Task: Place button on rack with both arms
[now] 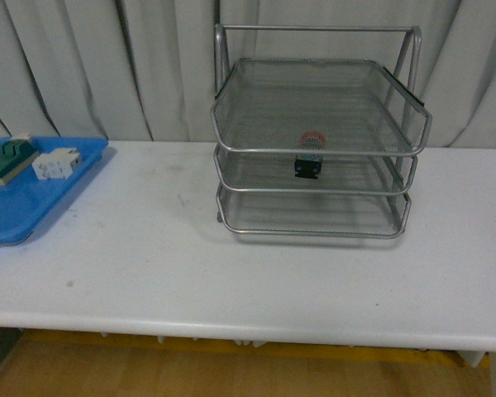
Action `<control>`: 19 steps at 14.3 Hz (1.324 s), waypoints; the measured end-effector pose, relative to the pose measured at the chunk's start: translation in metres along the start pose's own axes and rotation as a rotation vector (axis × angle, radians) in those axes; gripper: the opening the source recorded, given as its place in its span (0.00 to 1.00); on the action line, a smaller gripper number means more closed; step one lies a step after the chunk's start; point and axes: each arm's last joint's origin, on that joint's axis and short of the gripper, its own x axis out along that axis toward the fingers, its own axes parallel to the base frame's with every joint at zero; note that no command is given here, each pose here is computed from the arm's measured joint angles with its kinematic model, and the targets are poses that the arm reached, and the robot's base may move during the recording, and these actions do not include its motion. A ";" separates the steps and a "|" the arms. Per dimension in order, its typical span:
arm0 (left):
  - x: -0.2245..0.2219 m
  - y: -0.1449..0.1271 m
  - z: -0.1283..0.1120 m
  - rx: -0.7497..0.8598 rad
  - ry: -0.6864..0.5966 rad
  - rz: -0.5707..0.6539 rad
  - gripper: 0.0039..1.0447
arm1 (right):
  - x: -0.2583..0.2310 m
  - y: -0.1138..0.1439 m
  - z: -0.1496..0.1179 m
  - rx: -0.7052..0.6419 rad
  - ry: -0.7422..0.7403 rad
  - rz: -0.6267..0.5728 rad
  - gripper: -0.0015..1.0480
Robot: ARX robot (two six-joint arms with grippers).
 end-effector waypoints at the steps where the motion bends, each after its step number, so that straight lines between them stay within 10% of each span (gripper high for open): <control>1: 0.000 0.000 0.000 0.000 0.000 0.000 0.94 | -0.003 0.000 0.000 0.000 0.002 0.000 0.02; 18: 0.000 0.000 0.000 0.000 0.000 0.000 0.94 | -0.035 0.000 -0.001 -0.002 0.001 0.000 0.02; 19: 0.000 0.000 0.000 0.000 0.000 0.000 0.94 | -0.035 0.000 -0.001 -0.002 0.001 0.000 0.16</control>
